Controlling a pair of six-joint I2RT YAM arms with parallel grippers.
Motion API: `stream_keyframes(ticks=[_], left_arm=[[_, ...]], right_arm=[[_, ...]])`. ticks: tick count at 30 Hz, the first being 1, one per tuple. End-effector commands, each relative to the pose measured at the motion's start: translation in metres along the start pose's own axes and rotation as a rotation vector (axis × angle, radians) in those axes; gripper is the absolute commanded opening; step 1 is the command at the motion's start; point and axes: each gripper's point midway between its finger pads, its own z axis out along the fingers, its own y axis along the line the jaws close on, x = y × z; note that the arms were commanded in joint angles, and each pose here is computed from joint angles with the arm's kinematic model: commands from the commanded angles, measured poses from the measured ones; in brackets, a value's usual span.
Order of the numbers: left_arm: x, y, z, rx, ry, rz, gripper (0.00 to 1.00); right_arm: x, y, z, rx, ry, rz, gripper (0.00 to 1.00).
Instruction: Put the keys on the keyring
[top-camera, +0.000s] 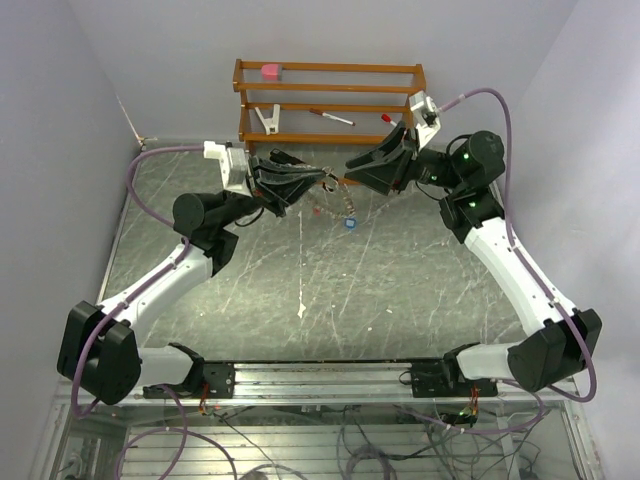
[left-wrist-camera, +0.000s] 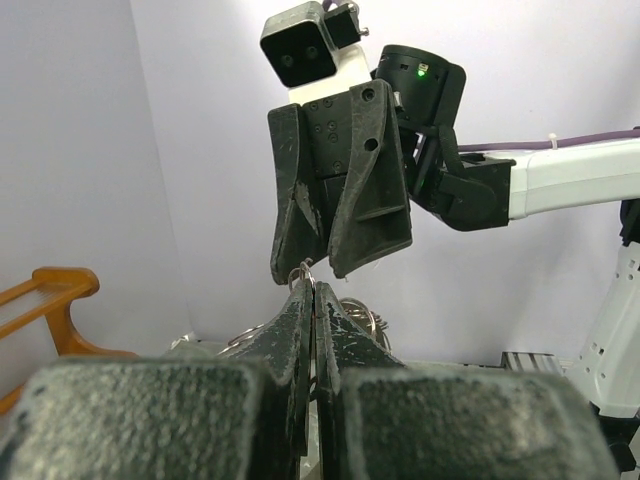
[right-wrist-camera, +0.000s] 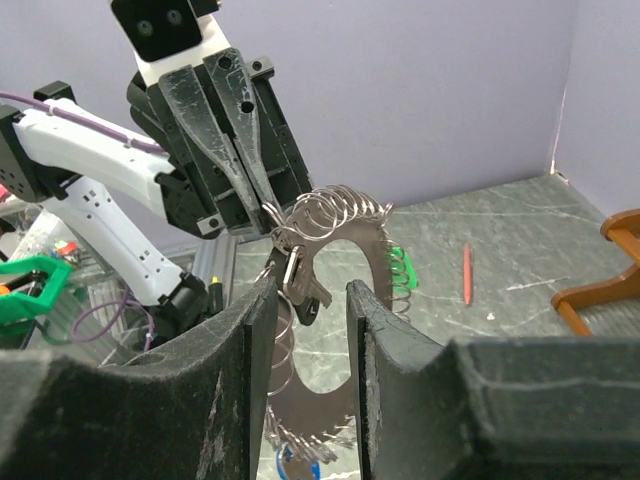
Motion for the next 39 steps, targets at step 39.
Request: stream_keyframes(ticks=[39], left_arm=[[-0.038,-0.015,0.006,0.034,-0.109,0.066,0.07]], right_arm=[[0.007,0.005,0.027,-0.057,0.075,0.005,0.00]])
